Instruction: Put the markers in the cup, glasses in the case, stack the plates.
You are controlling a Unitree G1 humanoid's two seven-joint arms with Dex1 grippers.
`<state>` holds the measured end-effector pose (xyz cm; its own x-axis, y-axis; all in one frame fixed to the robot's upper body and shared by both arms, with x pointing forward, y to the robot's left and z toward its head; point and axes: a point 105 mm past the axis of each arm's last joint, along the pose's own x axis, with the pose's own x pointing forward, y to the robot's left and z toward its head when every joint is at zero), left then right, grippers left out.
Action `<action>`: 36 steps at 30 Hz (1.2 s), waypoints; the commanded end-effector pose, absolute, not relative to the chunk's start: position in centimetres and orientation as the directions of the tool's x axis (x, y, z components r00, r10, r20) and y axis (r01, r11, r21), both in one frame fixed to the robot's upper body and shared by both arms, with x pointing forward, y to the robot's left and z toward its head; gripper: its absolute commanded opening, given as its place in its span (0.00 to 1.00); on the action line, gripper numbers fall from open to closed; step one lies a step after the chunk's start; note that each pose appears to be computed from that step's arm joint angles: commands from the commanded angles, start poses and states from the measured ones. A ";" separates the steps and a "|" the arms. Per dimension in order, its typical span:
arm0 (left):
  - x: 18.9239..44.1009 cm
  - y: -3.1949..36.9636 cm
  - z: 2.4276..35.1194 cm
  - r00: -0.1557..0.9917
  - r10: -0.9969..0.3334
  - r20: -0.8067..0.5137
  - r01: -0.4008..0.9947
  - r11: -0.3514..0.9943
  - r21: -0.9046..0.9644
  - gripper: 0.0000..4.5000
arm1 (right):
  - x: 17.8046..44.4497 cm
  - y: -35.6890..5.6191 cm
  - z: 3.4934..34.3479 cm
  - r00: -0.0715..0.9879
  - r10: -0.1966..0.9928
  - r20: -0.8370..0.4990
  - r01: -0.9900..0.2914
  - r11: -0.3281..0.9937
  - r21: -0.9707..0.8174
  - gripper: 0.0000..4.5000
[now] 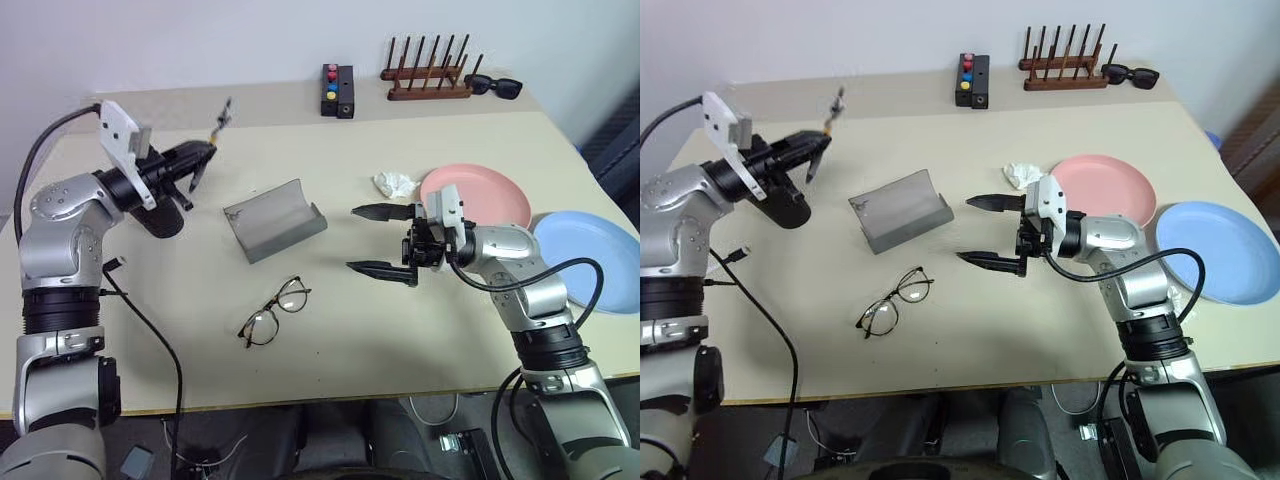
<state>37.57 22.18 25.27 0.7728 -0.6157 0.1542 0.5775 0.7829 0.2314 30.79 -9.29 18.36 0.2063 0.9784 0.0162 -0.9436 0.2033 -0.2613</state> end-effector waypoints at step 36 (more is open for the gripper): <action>31.7 32.5 26.2 0.700 0.183 0.691 -0.295 0.955 0.046 0.05 | 34.9 -6.2 21.0 0.159 0.970 0.185 -0.927 0.211 -0.310 1.00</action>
